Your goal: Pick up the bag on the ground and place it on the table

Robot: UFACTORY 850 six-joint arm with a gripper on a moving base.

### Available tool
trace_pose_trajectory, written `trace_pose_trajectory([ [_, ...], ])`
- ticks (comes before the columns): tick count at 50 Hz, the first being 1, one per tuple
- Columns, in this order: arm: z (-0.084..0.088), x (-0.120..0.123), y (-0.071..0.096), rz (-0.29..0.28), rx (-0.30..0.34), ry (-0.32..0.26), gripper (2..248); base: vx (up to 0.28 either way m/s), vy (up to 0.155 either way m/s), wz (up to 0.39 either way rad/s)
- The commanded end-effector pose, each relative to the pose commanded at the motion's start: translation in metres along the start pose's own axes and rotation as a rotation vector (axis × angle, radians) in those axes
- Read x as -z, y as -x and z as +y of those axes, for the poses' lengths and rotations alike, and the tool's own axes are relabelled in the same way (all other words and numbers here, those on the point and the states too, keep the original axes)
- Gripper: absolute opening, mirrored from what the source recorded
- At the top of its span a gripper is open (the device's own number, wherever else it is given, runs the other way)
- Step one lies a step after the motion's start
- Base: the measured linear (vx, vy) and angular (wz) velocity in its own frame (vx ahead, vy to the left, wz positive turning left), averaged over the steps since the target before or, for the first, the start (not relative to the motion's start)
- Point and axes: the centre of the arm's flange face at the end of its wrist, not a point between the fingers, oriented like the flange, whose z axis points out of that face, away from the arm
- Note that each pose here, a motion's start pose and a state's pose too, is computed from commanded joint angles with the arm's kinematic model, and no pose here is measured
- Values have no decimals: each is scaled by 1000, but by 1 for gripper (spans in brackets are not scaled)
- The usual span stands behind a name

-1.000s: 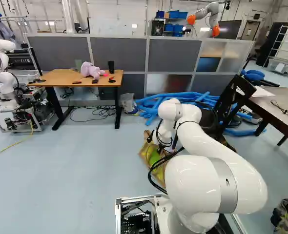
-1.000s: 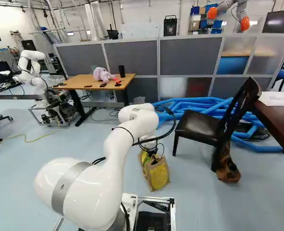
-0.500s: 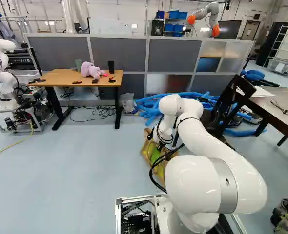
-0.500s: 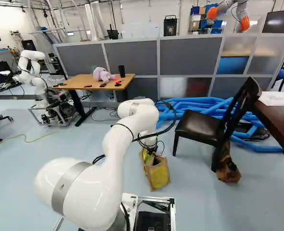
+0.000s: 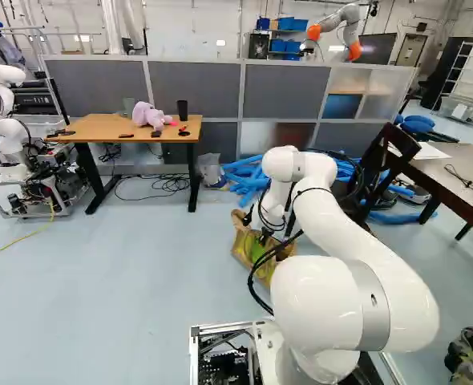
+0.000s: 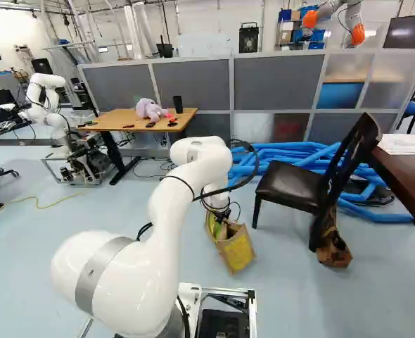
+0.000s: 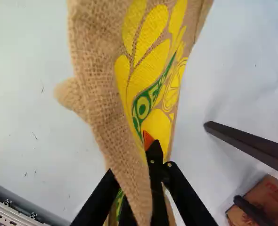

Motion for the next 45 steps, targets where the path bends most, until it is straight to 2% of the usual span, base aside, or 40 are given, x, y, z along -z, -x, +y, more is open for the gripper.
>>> trace_pose_trajectory([
  [45, 5, 65, -21, 11, -55, 21, 21, 0, 0, 0],
])
